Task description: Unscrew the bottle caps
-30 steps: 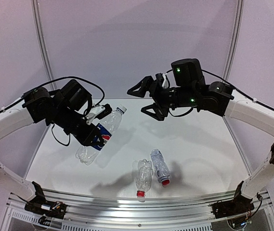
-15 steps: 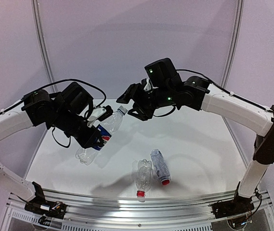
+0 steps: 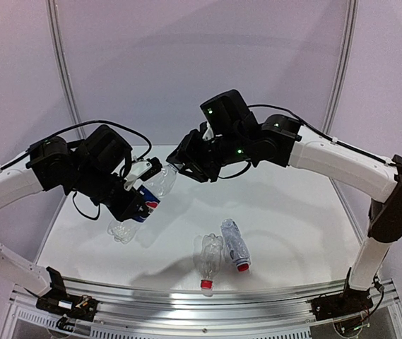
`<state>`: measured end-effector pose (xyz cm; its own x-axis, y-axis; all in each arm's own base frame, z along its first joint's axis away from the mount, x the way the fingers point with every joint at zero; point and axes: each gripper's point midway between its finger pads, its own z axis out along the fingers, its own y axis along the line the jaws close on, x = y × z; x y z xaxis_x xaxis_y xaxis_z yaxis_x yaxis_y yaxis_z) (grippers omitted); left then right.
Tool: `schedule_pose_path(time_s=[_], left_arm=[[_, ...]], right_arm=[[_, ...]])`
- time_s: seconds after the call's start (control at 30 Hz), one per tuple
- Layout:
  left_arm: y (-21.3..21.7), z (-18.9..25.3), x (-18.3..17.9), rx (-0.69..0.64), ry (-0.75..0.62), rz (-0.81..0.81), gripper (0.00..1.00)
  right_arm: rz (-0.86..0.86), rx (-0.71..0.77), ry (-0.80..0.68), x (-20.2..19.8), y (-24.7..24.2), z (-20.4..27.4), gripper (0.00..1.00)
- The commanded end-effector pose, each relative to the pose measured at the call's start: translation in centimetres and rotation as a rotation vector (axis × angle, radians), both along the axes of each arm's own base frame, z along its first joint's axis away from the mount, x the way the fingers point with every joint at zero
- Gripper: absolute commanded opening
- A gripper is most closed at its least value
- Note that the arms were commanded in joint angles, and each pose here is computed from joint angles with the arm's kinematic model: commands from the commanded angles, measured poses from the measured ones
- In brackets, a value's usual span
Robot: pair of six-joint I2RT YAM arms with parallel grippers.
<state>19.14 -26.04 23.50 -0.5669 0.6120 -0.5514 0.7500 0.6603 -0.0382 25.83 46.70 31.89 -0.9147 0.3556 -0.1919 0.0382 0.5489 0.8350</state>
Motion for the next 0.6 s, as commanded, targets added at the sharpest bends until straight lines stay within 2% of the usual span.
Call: schedule_pose_path(time_s=[0.0, 0.13, 0.2, 0.23, 0.4, 0.5, 0.57], left_arm=[[0.1, 0.0, -0.5, -0.017, -0.012, -0.022, 0.0], [0.5, 0.0, -0.8, -0.022, -0.012, -0.023, 0.0], [0.7, 0.0, -1.0, -0.027, -0.013, -0.023, 0.0], [0.8, 0.0, -1.1, -0.03, -0.013, -0.023, 0.0], [1.2, 0.1, -1.5, -0.038, -0.014, -0.023, 0.0], [1.3, 0.2, -1.6, -0.04, -0.018, -0.024, 0.0], [1.4, 0.3, -1.6, -0.039, -0.022, -0.026, 0.0]], right_arm=[[-0.007, -0.058, 0.011, -0.9, 0.6, -1.6, 0.44], [-0.028, -0.067, 0.005, -0.9, 0.3, -1.7, 0.34], [-0.038, -0.064, -0.003, -0.9, 0.1, -1.4, 0.34], [-0.043, -0.061, -0.007, -0.8, 0.1, -1.4, 0.36], [-0.048, -0.032, -0.023, -0.6, 0.4, -0.7, 0.59], [-0.051, -0.009, -0.041, -0.4, 0.6, -0.2, 0.6], [-0.057, 0.001, -0.054, -0.2, 0.7, 0.2, 0.57]])
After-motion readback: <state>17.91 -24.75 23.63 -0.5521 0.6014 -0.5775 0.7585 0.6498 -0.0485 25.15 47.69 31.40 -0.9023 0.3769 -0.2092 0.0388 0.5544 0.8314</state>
